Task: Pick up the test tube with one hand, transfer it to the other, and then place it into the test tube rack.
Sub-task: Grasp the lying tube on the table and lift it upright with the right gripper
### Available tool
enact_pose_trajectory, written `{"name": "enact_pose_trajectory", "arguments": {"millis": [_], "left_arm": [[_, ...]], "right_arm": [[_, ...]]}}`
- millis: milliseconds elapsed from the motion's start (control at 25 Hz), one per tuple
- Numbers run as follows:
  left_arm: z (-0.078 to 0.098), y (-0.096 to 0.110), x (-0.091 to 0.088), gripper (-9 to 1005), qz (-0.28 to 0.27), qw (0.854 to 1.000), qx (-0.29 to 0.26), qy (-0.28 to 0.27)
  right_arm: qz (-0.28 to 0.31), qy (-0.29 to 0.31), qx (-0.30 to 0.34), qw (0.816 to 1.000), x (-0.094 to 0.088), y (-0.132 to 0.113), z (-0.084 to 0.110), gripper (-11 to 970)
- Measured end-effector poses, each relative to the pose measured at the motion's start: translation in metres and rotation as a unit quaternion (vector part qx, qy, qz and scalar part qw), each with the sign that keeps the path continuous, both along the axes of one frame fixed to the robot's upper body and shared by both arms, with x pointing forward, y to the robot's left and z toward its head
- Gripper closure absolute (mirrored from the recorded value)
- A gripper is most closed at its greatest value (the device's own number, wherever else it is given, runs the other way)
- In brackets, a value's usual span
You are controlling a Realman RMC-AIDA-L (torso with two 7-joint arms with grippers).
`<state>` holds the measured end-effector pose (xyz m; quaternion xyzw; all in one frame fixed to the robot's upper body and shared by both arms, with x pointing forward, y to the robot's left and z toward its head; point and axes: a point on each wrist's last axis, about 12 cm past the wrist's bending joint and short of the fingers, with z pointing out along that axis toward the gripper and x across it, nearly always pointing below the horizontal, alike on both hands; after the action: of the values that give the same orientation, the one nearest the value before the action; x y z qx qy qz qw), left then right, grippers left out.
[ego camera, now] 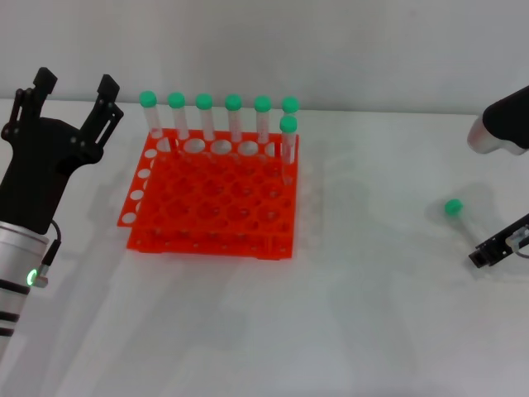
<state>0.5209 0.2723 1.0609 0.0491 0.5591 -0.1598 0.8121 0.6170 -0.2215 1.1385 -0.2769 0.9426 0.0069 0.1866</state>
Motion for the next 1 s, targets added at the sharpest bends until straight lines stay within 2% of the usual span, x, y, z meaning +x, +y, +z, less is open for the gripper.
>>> {"name": "enact_pose_trajectory", "arguments": {"millis": [40,800,1000], "left_arm": [[0.0001,-0.0002,0.0001,153,0.0,1.0,-0.001,0.0],[0.0016,-0.002,0.0008,160,-0.005,1.0,-0.009,-0.003],[0.0016,-0.0014,0.0008,162,-0.009,1.0,-0.012,-0.001]], "right_arm": [[0.0,0.001,-0.003,1.0,-0.0001,-0.0006,-0.0001,595],[0.011,0.001,-0.026,1.0,-0.0005,-0.0002,-0.0027,748],[0.012,-0.023,-0.012,1.0,-0.0025,-0.0028,0.006,768]]}}
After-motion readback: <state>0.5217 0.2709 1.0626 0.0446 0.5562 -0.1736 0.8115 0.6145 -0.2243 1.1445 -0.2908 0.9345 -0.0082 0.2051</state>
